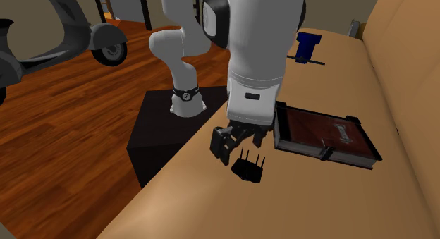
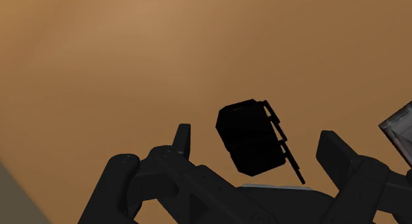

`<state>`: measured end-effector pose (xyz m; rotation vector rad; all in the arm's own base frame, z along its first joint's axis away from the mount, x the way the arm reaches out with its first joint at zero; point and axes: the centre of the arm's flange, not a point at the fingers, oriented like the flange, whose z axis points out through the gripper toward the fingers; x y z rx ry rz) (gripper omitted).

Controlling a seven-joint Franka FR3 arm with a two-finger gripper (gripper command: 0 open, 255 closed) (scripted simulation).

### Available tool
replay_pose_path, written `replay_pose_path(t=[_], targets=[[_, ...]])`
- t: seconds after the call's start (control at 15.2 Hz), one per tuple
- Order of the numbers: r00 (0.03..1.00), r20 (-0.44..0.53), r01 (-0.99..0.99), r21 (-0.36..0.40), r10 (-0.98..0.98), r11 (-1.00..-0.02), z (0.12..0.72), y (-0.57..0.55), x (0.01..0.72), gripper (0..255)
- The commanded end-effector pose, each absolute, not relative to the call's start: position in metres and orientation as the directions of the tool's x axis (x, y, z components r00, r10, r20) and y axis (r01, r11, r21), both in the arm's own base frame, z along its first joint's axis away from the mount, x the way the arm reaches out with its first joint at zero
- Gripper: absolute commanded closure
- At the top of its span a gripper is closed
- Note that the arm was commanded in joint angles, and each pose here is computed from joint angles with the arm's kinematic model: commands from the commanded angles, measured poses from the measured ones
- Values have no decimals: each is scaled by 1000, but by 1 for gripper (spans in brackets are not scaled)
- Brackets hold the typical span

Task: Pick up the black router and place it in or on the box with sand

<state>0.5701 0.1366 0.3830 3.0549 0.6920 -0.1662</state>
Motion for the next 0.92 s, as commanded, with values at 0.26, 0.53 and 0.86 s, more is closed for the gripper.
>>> replay_pose_path(t=[0.26,0.53,0.86], targets=[[896,-104,433,-19,432,-901,351,136,569,0],[896,-104,433,-19,432,-901,348,136,568,0],[896,-104,433,-19,432,-901,348,136,568,255]])
